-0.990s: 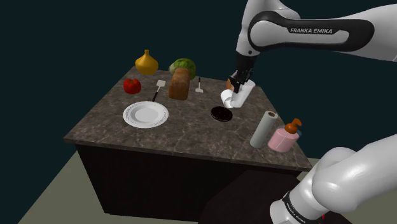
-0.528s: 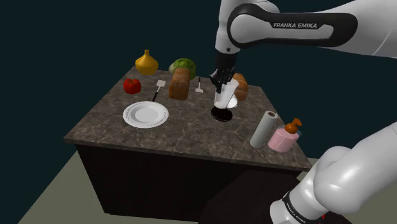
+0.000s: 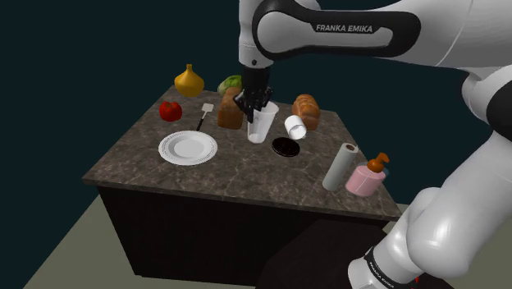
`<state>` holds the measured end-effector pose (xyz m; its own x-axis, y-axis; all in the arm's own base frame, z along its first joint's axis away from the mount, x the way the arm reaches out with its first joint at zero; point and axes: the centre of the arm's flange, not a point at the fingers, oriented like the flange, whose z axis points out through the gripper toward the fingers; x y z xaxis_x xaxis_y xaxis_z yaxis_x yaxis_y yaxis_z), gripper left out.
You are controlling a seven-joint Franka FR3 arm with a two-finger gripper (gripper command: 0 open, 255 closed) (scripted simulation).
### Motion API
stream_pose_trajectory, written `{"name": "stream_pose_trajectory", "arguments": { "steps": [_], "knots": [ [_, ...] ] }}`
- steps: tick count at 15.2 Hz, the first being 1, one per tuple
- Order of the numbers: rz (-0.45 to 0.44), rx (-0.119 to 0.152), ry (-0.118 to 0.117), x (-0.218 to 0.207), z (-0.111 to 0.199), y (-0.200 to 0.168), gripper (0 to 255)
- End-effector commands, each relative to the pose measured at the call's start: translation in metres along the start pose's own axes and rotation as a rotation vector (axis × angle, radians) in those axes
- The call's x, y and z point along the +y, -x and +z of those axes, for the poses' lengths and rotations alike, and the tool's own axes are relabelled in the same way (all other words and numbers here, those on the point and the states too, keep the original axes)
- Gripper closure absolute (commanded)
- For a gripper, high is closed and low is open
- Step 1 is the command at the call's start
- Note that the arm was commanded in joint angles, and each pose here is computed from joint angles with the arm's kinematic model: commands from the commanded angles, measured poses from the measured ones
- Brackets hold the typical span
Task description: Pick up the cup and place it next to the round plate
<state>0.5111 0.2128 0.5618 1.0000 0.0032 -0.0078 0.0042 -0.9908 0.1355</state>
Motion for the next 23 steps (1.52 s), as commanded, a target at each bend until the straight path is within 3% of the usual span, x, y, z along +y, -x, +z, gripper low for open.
{"name": "stream_pose_trajectory", "arguments": {
  "steps": [1,23],
  "knots": [
    [0.002,0.000,-0.001,-0.011,0.005,-0.003,255],
    [0.002,0.000,-0.001,-0.027,0.120,-0.004,255]
  ]
}}
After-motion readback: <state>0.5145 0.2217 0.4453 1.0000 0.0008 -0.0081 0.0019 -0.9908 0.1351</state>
